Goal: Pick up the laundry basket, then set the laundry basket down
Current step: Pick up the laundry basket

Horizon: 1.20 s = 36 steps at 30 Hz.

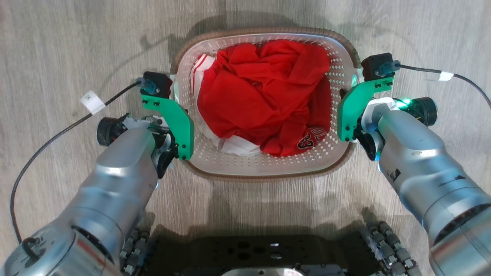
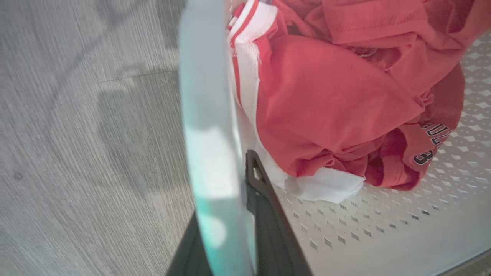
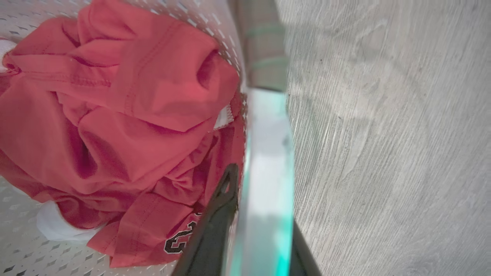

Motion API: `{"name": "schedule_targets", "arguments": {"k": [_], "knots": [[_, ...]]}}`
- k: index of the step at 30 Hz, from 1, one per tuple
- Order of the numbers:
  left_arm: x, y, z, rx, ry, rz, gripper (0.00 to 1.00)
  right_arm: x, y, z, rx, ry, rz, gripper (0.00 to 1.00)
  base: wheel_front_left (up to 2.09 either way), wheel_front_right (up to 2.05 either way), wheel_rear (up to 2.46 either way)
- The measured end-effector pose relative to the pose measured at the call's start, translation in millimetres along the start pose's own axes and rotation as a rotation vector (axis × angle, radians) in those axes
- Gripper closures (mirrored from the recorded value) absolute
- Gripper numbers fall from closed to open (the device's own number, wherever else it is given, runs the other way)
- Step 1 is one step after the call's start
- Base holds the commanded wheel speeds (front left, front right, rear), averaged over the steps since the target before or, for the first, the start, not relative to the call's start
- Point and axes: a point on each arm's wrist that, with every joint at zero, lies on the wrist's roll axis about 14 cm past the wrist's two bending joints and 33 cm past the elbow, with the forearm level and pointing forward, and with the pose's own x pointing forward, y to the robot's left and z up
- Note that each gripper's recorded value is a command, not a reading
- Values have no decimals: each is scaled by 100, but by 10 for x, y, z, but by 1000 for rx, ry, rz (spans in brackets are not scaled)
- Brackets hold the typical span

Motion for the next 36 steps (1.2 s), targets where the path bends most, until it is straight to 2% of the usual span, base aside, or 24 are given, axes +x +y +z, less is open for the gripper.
{"name": "schedule_targets", "arguments": {"k": [13,22,30,36], "knots": [[-376,-116,40,41,-15,8,100,-393,152,224,-65,2,6,100,0,0,0],[-893,-228,2,66,-54,36,100,-952,439,236,-77,9,27,100,0,0,0],[-1337,-366,-267,97,-42,51,100,-1454,670,-14,-74,38,34,100,0,0,0],[-1615,-452,-390,113,-49,62,100,-1771,858,-62,-112,30,45,100,0,0,0]]}}
